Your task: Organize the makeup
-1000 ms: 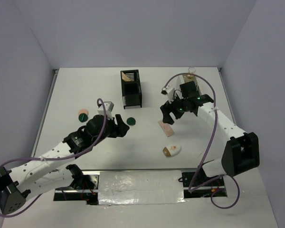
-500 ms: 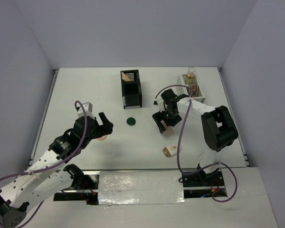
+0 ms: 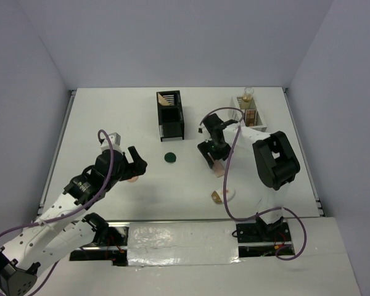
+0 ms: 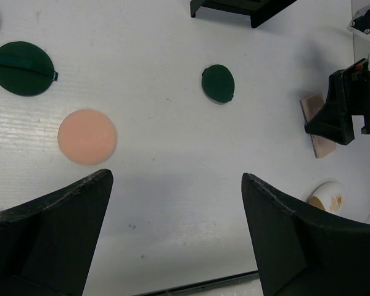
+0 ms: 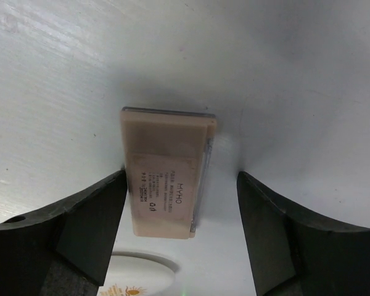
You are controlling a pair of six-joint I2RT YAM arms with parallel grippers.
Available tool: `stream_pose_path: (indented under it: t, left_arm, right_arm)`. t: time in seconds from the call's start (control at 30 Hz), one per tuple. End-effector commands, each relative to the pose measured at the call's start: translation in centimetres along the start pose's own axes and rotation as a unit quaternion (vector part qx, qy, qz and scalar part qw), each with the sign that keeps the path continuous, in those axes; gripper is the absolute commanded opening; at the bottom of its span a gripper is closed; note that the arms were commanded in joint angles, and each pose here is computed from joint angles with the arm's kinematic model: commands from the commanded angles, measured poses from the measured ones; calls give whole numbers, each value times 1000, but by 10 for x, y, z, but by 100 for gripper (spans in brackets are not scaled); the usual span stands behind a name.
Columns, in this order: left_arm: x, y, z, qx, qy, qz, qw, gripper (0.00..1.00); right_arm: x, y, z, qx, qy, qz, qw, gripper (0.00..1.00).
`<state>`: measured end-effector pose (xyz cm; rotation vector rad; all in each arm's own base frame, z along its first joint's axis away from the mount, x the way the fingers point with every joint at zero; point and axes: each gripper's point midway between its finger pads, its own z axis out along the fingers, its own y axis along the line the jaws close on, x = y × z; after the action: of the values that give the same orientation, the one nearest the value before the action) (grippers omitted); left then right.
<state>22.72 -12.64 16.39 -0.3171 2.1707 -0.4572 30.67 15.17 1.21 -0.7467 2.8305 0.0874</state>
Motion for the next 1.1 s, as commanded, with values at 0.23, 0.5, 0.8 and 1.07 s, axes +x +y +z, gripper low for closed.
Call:
stream_pose_path:
  t: [0.23,0.5,0.8,1.07]
  left_arm:
    - [-9,-7,-2,17,-13,0,1000,98]
    - [-10,-7,-2,19,-14,2,1000,98]
    - [-11,-12,4,27,-13,3,1000,98]
    - [-12,-17,9,32,-10,9,999,98]
  right_arm:
    - [-4,10,13,5,-4,-24,1000,47]
    - [-50,8,-58,-44,-133,-49,989,14]
    - [-105,-43,-198,-58,-350,-38,934,7]
    - [-111,-109,-250,21,-476,30,879,4]
